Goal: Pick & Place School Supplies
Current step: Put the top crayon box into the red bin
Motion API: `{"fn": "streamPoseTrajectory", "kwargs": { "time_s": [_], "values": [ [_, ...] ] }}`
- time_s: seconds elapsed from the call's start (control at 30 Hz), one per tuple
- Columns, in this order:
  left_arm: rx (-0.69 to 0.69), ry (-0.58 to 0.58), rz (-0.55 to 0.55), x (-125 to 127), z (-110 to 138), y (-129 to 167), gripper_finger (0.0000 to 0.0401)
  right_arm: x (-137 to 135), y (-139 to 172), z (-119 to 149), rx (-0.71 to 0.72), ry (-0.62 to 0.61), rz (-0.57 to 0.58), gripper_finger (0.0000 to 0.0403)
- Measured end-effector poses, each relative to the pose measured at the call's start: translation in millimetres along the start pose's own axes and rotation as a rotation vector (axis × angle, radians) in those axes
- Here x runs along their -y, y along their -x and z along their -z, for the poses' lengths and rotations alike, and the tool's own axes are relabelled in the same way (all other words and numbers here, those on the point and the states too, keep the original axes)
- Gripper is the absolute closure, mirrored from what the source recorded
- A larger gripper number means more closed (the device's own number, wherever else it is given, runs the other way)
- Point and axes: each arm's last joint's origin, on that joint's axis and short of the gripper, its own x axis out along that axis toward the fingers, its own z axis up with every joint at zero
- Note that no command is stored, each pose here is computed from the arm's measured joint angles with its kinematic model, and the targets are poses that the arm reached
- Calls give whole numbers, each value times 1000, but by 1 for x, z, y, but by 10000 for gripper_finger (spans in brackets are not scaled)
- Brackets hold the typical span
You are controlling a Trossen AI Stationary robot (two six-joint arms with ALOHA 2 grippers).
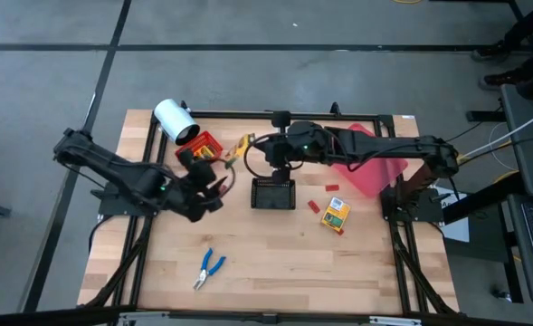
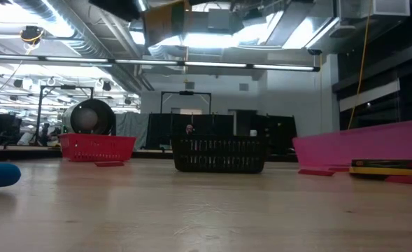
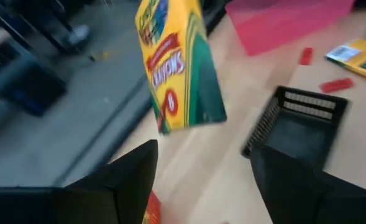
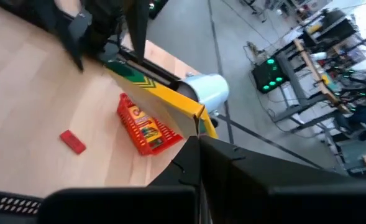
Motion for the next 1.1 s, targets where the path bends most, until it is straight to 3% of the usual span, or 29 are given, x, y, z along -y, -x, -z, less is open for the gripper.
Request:
{"fn": "streamPoseTrajectory", "kwargs": {
  "time_s": [0.27, 0.57, 0.7, 0.83, 0.97, 1.1],
  "values": [
    [84, -18, -28, 3, -30, -10, 155, -6, 4, -6, 17, -13, -2, 403],
    [72, 54, -63, -9, -38, -28, 176, -12, 8, -16, 66, -2, 24, 403],
    [81, 114, -97, -14, -40, -29, 240, -15, 10, -19, 76, 6, 26, 403],
    [72, 162, -62, -14, -40, -31, 364, -15, 13, -24, 95, 11, 34, 403],
    [84, 199, -47, -13, -42, -29, 374, -13, 19, -33, 149, 21, 32, 398],
    [67, 186, -73, -19, -38, -26, 374, 1, 30, -47, 208, -31, 106, 360]
  ]
}}
